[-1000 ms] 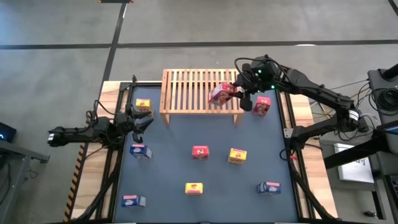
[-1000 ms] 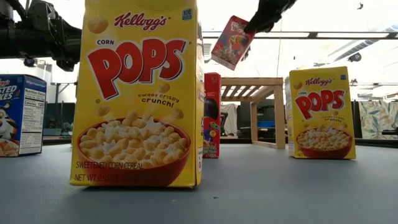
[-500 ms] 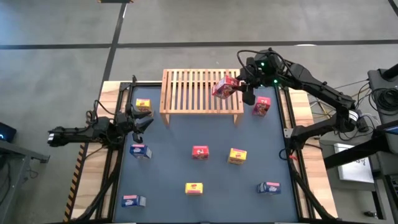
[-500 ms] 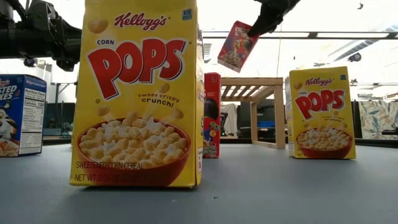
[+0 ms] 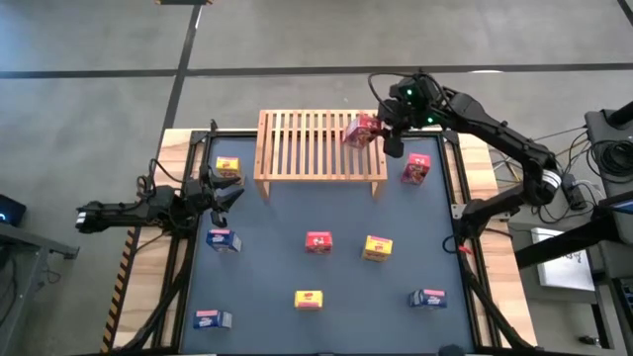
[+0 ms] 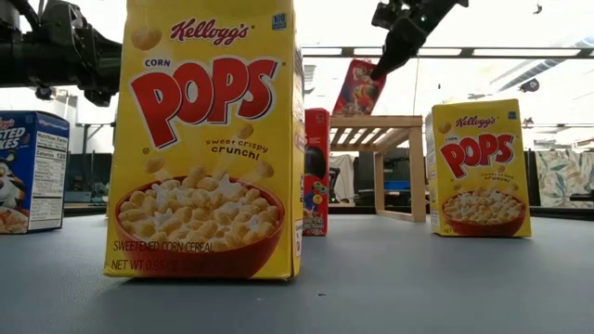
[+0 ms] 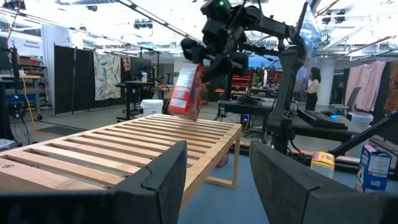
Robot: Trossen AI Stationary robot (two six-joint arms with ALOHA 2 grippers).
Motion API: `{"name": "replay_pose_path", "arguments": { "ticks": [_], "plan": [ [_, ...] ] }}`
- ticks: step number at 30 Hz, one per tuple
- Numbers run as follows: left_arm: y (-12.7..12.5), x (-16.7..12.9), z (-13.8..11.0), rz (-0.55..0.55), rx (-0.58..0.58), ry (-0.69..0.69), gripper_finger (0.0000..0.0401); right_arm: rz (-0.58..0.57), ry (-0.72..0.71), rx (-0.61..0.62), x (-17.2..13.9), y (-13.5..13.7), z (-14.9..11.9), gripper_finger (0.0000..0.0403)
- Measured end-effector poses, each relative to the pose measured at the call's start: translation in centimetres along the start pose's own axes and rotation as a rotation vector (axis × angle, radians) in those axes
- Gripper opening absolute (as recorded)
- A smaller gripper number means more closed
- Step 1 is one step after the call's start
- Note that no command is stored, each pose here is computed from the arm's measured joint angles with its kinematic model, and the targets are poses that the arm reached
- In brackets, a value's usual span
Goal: Stack cereal on shelf
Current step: Put the bottom right red cereal box on the shelf
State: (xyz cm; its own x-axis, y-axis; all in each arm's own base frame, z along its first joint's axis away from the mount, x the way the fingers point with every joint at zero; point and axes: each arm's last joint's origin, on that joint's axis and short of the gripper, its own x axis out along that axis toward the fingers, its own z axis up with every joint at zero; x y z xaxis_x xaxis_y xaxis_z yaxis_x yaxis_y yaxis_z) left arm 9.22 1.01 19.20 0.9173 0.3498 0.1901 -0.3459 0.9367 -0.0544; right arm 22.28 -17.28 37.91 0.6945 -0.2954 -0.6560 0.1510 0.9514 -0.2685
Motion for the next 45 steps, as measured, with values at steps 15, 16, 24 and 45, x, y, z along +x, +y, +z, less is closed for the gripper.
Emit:
{"name": "replay_pose_path", "arguments": {
  "ticks": [15, 16, 24, 45],
  "plan": [
    [0.0, 0.0, 0.0, 0.0, 0.0, 0.0, 0.016, -0.044, 0.063, -0.024, -0.4, -2.9, -0.7, 0.016],
    [0.0, 0.0, 0.0, 0.0, 0.0, 0.0, 0.016, -0.042, 0.067, -0.026, -0.3, -3.0, -0.7, 0.016],
    [0.0, 0.0, 0.0, 0.0, 0.0, 0.0, 0.016, -0.091, 0.109, -0.068, 0.4, -3.5, -0.5, 0.016],
    [0.0, 0.0, 0.0, 0.0, 0.0, 0.0, 0.016, -0.083, 0.131, -0.12, 0.9, -4.0, -0.2, 0.016]
  ]
}}
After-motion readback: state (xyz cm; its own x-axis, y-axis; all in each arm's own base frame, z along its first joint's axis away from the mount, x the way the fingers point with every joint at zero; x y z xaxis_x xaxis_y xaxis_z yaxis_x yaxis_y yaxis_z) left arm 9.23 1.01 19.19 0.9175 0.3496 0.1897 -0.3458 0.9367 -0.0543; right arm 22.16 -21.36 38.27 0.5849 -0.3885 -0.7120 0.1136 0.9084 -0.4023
